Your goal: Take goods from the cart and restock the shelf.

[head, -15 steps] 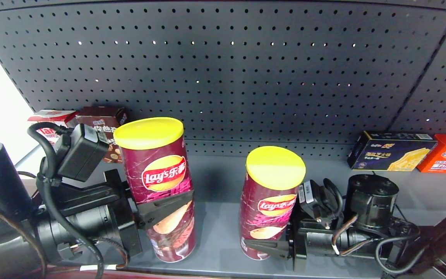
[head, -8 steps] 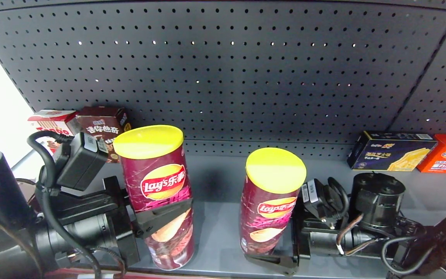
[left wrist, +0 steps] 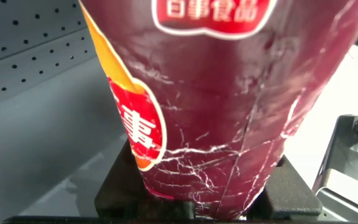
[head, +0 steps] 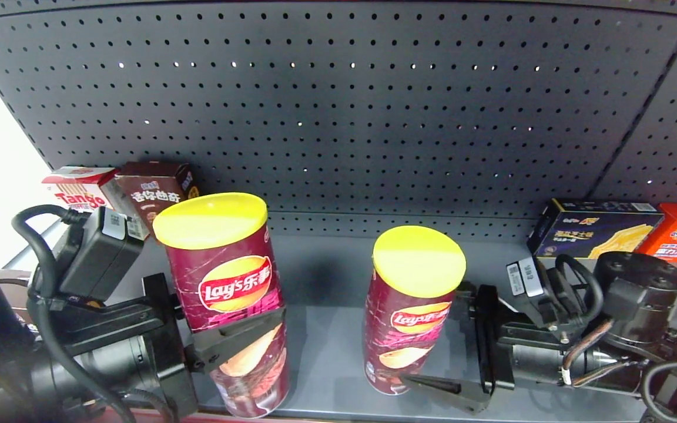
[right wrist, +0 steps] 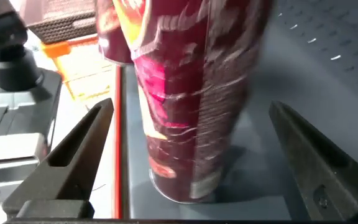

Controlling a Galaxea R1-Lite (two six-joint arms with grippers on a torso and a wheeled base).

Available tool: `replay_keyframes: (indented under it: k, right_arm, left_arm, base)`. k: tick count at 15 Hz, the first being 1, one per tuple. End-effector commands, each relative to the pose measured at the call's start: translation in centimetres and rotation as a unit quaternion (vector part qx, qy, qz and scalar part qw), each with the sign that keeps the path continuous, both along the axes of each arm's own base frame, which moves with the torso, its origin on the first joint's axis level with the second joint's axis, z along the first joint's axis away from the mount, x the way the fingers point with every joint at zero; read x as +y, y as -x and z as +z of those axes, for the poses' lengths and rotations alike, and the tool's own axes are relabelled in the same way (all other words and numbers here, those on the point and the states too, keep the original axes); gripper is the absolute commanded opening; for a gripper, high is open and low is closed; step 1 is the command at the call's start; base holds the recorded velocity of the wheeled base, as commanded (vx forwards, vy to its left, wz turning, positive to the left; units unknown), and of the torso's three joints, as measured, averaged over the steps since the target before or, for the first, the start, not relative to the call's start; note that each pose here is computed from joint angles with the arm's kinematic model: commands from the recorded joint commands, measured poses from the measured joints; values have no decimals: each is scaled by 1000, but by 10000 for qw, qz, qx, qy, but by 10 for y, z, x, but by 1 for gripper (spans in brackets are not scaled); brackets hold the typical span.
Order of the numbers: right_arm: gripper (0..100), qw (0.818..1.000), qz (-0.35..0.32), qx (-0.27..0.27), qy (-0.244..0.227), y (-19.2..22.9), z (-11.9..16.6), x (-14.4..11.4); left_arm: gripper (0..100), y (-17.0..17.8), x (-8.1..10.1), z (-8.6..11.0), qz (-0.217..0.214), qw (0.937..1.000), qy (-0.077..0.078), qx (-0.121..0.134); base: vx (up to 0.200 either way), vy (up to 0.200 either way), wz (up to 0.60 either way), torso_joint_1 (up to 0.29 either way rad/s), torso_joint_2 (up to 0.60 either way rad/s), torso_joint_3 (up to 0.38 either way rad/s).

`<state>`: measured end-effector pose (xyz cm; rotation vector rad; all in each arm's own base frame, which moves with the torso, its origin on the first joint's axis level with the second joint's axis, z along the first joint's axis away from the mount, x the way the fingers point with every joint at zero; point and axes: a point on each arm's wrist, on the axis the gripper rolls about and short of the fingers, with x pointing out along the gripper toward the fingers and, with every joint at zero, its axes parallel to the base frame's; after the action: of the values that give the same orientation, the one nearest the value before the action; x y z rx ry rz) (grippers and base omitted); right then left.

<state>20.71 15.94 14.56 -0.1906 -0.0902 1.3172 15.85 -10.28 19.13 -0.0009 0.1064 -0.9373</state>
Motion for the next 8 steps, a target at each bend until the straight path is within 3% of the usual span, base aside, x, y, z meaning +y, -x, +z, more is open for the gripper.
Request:
replay_keyframes:
  k: [1,4,8]
  right_arm:
    - [100,9996,-72,-215,-144,8,16,-10]
    - [100,9985,-210,-415,-277,22,38,-27]
    - [100,9935,-766,-720,-434,54,75,-70]
  left_arm:
    - [0,3,2,-1,-1,10000,4,-4]
    - [0,4,3,-1,-1,10000,11,-17]
    - [0,5,3,0,-1,10000,23,-37]
  base:
    - [0,0,0,0,0,0]
    - [0,0,0,0,0,0]
    - [0,0,0,0,0,0]
